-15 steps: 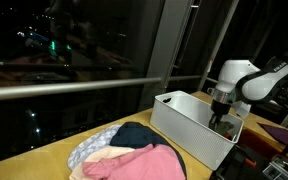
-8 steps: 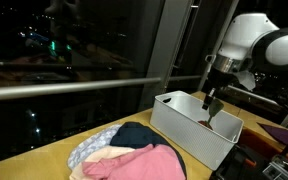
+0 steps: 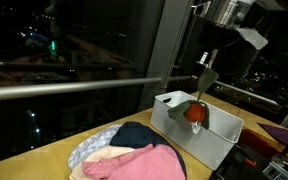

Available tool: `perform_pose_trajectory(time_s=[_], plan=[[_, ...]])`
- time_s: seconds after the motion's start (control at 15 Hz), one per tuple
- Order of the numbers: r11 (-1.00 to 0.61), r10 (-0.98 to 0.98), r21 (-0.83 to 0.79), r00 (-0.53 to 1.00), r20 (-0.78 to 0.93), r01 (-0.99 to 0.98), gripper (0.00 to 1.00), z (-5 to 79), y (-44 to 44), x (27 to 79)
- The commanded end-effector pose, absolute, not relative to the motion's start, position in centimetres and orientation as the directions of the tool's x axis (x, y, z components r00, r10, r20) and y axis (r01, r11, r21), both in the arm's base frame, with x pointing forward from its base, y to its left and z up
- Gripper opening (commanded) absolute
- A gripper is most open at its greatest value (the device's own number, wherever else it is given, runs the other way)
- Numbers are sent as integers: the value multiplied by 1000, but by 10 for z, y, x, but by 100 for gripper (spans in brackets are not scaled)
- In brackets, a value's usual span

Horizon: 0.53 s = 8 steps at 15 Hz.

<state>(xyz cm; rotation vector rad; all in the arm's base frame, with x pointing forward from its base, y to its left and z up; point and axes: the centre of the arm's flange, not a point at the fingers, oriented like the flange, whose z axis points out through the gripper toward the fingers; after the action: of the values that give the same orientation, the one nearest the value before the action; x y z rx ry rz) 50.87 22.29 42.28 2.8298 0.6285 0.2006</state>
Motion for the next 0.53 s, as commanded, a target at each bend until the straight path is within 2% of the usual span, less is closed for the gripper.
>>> perform_pose_trajectory(time_s=[0.0, 0.47], plan=[[-847, 473, 306, 880, 55, 436, 1, 441, 267, 536], [-822, 506, 310, 862, 12, 478, 1, 427, 296, 558]])
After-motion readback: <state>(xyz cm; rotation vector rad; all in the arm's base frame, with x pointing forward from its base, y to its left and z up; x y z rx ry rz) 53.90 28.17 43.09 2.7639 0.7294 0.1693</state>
